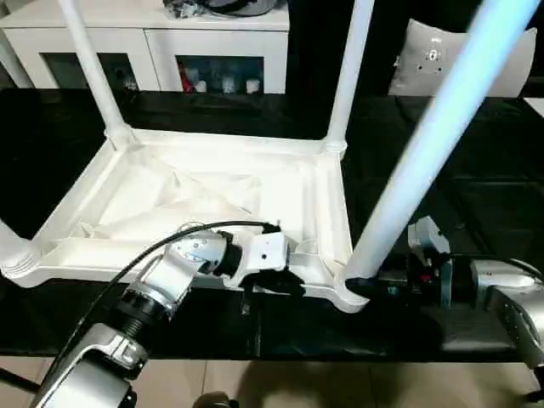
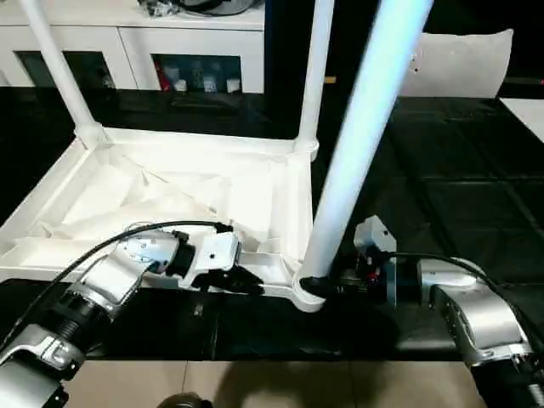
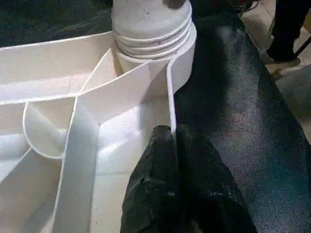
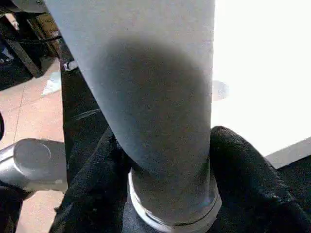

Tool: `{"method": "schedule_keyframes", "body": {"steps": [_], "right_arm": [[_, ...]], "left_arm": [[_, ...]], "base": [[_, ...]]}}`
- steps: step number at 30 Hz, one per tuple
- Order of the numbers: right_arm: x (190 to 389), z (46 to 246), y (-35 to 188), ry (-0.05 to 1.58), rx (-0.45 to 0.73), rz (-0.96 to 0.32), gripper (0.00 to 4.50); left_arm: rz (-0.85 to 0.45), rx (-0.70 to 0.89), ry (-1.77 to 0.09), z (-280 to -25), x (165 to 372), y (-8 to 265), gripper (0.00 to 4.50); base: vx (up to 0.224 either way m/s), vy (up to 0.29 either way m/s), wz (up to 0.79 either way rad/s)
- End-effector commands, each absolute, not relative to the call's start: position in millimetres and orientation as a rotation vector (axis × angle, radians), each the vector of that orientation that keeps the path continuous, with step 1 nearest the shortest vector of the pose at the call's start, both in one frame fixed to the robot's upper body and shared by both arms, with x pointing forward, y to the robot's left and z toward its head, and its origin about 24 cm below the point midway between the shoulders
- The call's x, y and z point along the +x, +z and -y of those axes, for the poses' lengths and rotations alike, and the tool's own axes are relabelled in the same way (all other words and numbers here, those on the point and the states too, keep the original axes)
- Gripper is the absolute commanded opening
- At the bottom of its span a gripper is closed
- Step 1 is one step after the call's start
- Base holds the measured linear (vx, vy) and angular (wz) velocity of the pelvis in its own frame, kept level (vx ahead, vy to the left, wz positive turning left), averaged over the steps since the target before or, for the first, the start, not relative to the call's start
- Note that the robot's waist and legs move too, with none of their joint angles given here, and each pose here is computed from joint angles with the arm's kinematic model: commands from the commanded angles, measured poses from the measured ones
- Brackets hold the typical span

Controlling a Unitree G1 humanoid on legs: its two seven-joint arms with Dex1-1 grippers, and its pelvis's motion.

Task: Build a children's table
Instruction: Rotate leg to tighten

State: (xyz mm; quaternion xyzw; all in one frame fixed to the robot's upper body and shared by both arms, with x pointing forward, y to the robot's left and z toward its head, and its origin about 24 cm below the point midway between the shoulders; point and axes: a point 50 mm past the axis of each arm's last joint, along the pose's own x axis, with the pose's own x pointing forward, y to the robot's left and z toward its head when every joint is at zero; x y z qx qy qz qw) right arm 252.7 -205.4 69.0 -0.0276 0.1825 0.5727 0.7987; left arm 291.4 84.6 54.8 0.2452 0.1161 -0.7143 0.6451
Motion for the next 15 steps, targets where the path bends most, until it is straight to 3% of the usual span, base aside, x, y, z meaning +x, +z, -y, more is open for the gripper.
{"method": "schedule_keyframes", "body": {"steps": [1,8,15], "right_arm": [[245.0,194.7,62.2,1.291,-0.009,-0.429,2.21],[240.1,174.0,70.8,1.308,0.062,-0.379,2.05],[270.2,135.4,64.5,0.859,0.045,-0.408,2.02]], "left_arm": [[-0.266,0.583,-1.645,-79.7,290.2,55.5,0.00],[-0.289,0.513,-1.549,-83.1,300.1,63.4,0.00],[-0.383,0.415,-1.280,-71.2,329.5,69.5,0.00]], "base": [[0.000,0.000,0.00],[0.000,0.000,0.00],[0.000,0.000,0.00]]}}
